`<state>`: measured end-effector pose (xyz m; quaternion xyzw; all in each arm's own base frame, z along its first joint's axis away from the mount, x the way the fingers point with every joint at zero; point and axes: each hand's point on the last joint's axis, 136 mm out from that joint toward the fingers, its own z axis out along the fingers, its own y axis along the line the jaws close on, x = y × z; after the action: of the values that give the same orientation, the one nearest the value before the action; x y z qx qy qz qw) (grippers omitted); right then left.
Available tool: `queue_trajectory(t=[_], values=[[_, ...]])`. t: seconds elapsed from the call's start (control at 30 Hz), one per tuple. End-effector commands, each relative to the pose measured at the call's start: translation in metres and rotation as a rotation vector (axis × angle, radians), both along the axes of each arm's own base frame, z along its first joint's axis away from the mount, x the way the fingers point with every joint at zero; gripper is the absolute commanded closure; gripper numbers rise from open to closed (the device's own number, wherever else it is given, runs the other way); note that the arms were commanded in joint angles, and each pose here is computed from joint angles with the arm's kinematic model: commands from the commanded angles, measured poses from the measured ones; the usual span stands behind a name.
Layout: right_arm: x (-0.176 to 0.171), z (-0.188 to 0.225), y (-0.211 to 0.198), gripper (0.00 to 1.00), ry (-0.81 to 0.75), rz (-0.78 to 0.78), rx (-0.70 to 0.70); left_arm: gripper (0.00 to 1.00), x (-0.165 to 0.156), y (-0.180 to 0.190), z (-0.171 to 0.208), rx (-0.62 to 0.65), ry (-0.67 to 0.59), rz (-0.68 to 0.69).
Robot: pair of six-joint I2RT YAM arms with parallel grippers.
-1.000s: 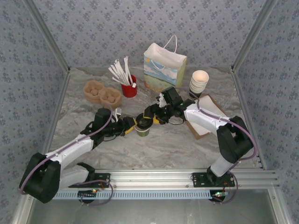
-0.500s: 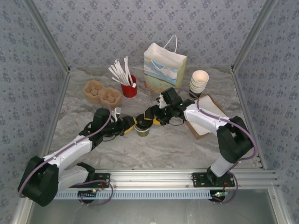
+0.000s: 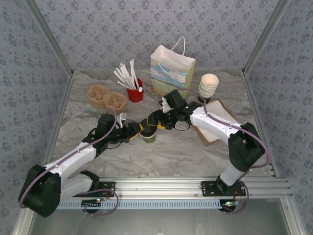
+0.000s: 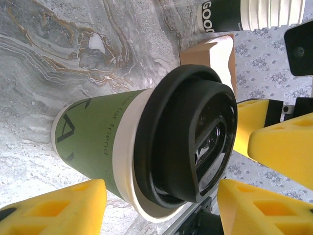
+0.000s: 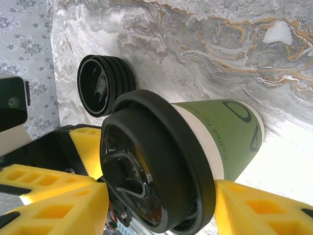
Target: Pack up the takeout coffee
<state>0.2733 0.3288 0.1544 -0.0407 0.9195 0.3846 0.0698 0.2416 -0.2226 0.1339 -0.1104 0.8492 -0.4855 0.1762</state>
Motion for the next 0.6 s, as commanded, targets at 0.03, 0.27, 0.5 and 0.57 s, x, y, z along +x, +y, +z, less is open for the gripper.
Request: queue_trajectory(t=[0.03, 0.27, 0.5, 0.57], values=[[-0.0021, 0.0000, -0.0012, 0.40, -0.011, 0.019, -0.043, 0.37, 0.0083, -0.0013, 0.0100, 0.007, -0.047, 0.003], [-0.0042, -0.0039, -0.0058, 0.42, -0.009, 0.015, -0.076, 0.37, 0.0114, -0.0025, 0.0104, 0.013, -0.059, -0.002], [-0.0061, -0.0061, -0.0084, 0.46, -0.008, 0.017, -0.095, 0.36, 0.0165, -0.0047, 0.0124, 0.028, -0.068, -0.007], [-0.0075, -0.0055, -0.0076, 0.46, -0.006, 0.022, -0.091, 0.37, 0.0174, -0.0049, 0.0126, 0.030, -0.070, -0.007]])
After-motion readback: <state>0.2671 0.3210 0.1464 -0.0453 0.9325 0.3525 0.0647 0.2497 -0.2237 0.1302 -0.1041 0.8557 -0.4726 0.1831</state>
